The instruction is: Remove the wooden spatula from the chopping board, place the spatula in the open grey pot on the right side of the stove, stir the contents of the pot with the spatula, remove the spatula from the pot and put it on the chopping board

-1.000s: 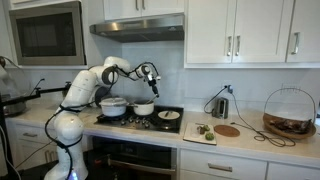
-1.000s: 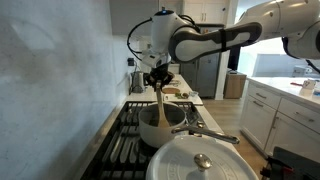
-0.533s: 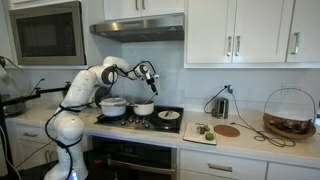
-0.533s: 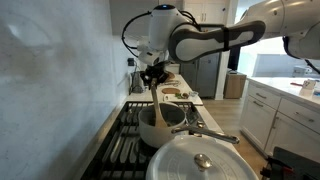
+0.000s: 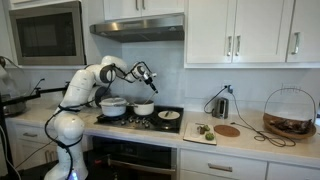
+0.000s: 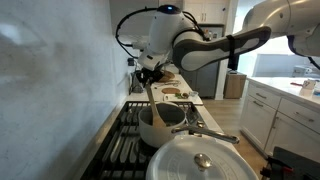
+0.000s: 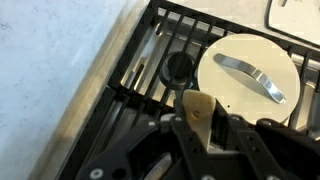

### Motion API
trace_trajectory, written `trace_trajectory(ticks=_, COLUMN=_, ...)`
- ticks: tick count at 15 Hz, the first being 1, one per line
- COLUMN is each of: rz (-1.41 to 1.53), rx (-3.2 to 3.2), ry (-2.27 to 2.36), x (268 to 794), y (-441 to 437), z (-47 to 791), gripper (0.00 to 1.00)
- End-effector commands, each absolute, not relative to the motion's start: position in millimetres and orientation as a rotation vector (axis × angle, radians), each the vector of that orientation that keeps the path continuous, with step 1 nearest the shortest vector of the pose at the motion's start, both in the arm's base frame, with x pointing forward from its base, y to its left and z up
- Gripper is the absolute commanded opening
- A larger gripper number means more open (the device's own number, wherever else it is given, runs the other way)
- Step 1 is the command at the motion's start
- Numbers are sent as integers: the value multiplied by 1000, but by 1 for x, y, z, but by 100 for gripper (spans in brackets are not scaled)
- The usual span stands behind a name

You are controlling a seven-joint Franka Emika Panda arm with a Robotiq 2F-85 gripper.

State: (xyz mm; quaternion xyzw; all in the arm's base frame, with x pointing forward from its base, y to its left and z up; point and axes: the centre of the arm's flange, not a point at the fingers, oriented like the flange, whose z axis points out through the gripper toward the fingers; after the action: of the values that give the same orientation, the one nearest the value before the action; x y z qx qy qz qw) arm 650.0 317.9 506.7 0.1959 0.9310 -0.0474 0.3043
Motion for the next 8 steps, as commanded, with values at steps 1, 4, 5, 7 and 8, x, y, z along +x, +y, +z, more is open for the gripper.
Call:
trace_trajectory(ticks=1, rz=-65, rx=466, ry=2422, x=623, y=320, z=515, gripper=7)
trace_trajectory(ticks=4, rz=-53, rx=439, ry=2432, x=611, y=316, z=521, gripper=7)
trace_trajectory(ticks=5, rz=-51, rx=436, ry=2437, x=607, y=314, z=524, gripper=7)
trace_trajectory(ticks=7, rz=-51, rx=429, ry=2448, x=599, y=310, z=529, gripper=7)
trace_trajectory(ticks=8, rz=-49, rx=426, ry=2444, x=594, y=308, z=530, gripper=7)
